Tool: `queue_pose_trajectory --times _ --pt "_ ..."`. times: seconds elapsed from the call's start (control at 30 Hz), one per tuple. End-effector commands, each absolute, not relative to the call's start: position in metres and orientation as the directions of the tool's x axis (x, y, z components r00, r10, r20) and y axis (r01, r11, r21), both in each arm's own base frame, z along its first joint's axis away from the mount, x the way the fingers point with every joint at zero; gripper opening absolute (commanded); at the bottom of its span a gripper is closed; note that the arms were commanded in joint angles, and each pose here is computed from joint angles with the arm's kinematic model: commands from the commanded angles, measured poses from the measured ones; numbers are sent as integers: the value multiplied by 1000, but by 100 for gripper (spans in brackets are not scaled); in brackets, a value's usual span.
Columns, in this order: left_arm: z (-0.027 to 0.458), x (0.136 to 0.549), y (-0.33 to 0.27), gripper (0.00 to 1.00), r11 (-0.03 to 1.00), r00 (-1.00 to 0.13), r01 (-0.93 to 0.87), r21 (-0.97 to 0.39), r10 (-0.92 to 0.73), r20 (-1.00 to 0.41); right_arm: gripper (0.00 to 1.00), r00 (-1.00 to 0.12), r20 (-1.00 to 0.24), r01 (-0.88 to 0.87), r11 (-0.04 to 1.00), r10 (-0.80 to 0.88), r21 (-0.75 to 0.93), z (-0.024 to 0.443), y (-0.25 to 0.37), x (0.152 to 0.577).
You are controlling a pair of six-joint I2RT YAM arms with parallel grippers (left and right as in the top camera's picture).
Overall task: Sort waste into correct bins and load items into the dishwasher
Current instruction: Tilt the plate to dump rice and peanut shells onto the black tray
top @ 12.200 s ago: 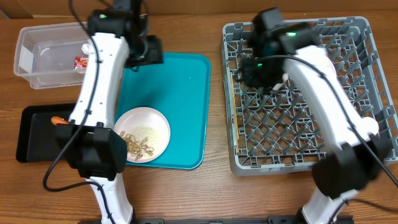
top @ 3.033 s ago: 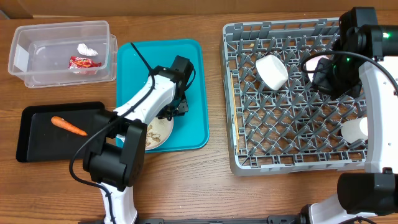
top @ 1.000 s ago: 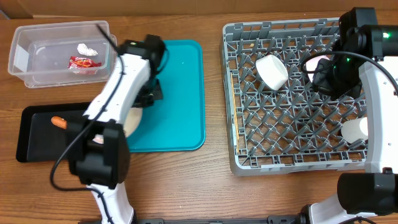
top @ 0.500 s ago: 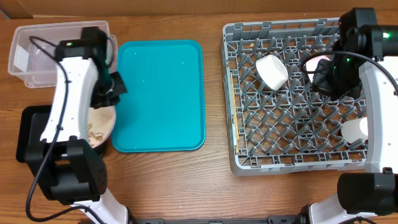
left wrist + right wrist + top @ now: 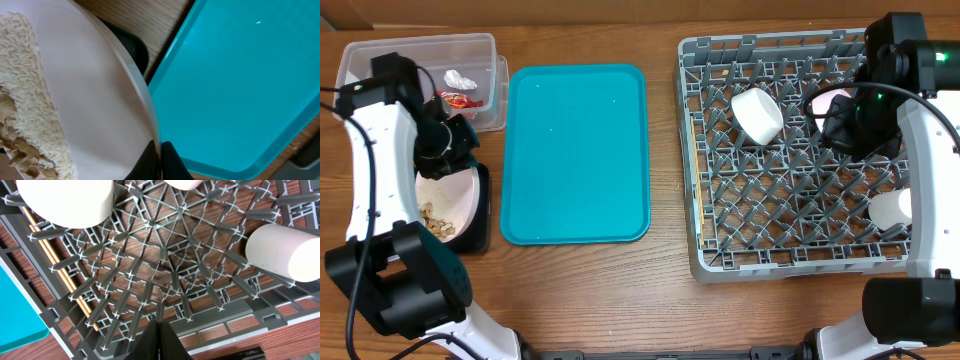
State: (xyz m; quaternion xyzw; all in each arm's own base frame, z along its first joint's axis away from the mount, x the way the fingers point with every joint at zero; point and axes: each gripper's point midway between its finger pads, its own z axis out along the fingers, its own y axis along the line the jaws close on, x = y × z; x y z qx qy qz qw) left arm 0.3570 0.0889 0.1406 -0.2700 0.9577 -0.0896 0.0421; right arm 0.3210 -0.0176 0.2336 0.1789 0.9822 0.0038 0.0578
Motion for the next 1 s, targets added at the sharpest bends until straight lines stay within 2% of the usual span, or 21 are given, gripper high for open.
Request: queue_pose_trajectory --times 0.0,0.47,0.97 --pt "160 367 88 4 840 -866 -449 -306 -494 -85 5 -928 -122 351 936 353 38 237 -17 321" --pt "185 375 83 4 720 -855 -363 -591 -510 -95 5 -927 -121 352 935 354 38 237 -17 321" --pt "203 381 74 4 645 -856 -288 -708 -504 -111 5 -927 -121 352 935 354 38 237 -17 321"
